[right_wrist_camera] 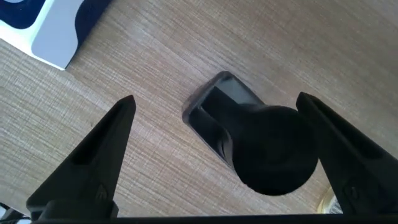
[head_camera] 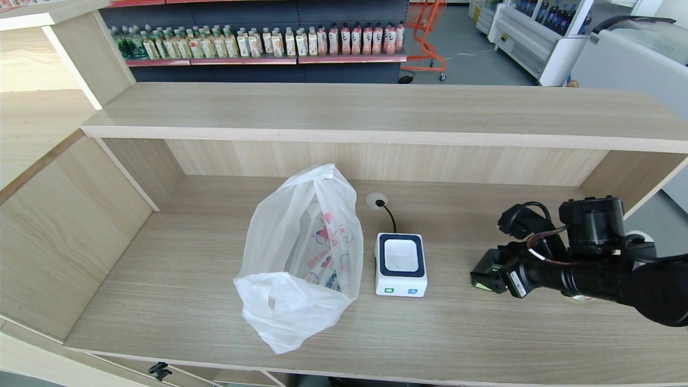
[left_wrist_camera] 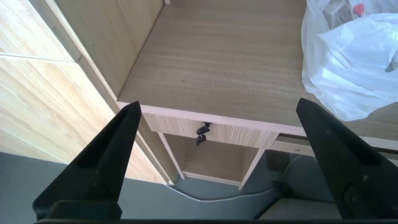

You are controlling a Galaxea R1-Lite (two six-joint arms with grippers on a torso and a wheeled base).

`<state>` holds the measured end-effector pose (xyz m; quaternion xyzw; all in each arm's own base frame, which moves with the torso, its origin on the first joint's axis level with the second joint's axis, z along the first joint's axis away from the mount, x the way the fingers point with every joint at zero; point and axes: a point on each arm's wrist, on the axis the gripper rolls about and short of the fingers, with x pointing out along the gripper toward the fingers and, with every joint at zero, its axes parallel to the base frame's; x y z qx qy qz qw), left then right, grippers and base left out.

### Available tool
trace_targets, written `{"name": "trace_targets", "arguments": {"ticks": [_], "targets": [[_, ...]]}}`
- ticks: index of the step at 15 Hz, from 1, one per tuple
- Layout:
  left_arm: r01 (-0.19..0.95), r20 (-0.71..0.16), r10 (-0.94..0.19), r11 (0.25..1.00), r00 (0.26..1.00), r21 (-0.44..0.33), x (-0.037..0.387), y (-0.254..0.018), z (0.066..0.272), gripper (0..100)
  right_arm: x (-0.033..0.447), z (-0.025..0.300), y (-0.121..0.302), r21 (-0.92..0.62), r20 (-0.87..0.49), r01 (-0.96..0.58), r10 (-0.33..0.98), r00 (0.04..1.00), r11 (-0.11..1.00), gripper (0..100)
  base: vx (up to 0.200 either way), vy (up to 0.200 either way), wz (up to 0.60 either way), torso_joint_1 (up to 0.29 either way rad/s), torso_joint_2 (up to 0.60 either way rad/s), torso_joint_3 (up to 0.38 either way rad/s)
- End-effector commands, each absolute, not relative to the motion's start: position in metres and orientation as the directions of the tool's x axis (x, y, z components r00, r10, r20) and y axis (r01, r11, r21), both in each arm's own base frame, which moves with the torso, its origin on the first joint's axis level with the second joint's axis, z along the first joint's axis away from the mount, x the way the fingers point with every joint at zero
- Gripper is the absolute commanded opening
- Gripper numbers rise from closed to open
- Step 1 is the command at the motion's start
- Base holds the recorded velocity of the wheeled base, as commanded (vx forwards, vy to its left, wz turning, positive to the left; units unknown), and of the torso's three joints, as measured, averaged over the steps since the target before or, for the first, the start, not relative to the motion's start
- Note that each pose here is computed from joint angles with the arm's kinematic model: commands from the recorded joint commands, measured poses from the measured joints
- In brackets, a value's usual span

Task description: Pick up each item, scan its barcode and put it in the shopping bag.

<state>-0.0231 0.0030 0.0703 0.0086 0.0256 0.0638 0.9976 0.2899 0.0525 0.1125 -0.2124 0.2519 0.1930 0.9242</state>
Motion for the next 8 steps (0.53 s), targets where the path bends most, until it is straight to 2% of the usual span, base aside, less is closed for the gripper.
{"name": "trace_targets", "arguments": {"ticks": [1, 6, 7, 8], "targets": [[-0.128, -0.050, 0.129, 0.992, 0.990, 0.020, -0.0231, 0.0030, 0.0703, 100, 0.2956, 0.1009, 0.0571, -0.288, -0.569, -0.481, 0.256, 0.782, 0.828, 100, 0.000, 0.000, 0.00, 0.000, 0.00, 0.000], [-0.128, -0.050, 0.129, 0.992, 0.990, 0.020, -0.0231, 0.0030, 0.0703, 100, 0.3041, 0.0914, 0.0597, -0.288, -0.565, -0.484, 0.262, 0.783, 0.826, 100, 0.000, 0.000, 0.00, 0.000, 0.00, 0.000], [-0.128, -0.052, 0.129, 0.992, 0.990, 0.021, -0.0230, 0.0030, 0.0703, 100, 0.3038, 0.0919, 0.0624, -0.279, -0.560, -0.501, 0.285, 0.778, 0.819, 0, 0.000, 0.000, 0.00, 0.000, 0.00, 0.000], [-0.128, -0.050, 0.129, 0.992, 0.990, 0.020, -0.0231, 0.0030, 0.0703, 100, 0.3032, 0.0921, 0.0635, -0.276, -0.558, -0.508, 0.295, 0.776, 0.816, 0, 0.000, 0.000, 0.00, 0.000, 0.00, 0.000]]}}
